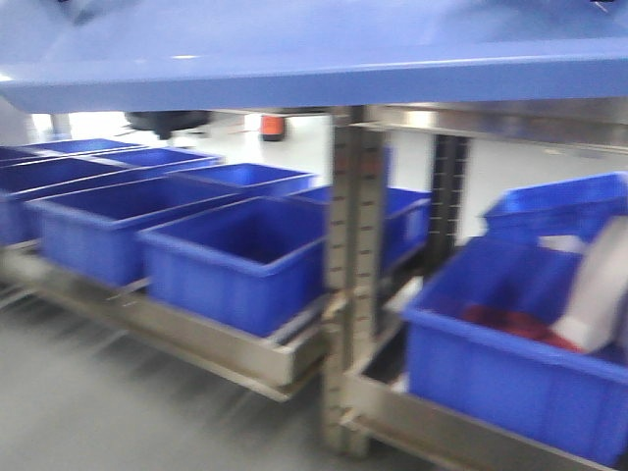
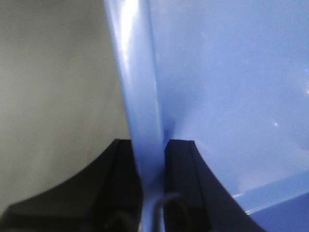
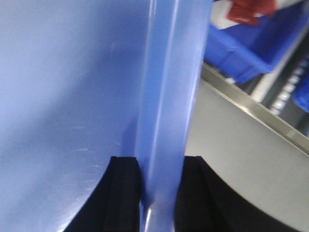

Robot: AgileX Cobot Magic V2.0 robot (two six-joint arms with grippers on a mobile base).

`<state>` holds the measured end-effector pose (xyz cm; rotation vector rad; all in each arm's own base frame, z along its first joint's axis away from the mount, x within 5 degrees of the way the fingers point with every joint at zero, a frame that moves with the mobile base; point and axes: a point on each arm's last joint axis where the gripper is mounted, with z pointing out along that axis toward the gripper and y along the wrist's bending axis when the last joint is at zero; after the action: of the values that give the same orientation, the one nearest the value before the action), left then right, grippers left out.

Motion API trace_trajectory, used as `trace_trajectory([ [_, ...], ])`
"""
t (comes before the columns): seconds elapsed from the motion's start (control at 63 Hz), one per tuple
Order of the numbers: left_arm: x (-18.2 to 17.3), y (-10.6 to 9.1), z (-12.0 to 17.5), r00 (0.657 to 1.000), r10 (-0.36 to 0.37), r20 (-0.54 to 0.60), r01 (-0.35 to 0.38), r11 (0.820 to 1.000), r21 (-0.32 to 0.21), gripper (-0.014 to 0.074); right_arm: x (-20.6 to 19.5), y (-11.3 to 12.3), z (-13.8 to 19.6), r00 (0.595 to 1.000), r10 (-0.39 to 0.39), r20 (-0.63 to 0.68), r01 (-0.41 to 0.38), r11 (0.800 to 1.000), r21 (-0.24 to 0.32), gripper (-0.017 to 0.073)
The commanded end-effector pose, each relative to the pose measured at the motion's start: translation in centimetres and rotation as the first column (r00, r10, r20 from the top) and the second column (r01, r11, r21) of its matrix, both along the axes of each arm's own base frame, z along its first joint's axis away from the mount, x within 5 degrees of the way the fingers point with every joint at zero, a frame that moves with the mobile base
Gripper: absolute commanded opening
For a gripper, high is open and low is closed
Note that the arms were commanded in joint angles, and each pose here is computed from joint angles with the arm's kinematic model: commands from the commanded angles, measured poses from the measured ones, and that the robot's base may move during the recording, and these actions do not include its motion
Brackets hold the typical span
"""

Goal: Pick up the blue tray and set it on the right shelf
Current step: 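Hold the tray raised while the base drives up to the shelf rack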

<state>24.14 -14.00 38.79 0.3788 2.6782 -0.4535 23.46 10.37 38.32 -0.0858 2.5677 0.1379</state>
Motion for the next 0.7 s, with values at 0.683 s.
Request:
trace_trajectory([
  [0.683,-0.98,-0.51,2.13,0.996,-0.05,0.071,0.057,0.995,-0.087,-0.0048,-0.26,0.12,2.05,0.991,0.044,0.126,-0.049,0.998,0.038,0.0056],
])
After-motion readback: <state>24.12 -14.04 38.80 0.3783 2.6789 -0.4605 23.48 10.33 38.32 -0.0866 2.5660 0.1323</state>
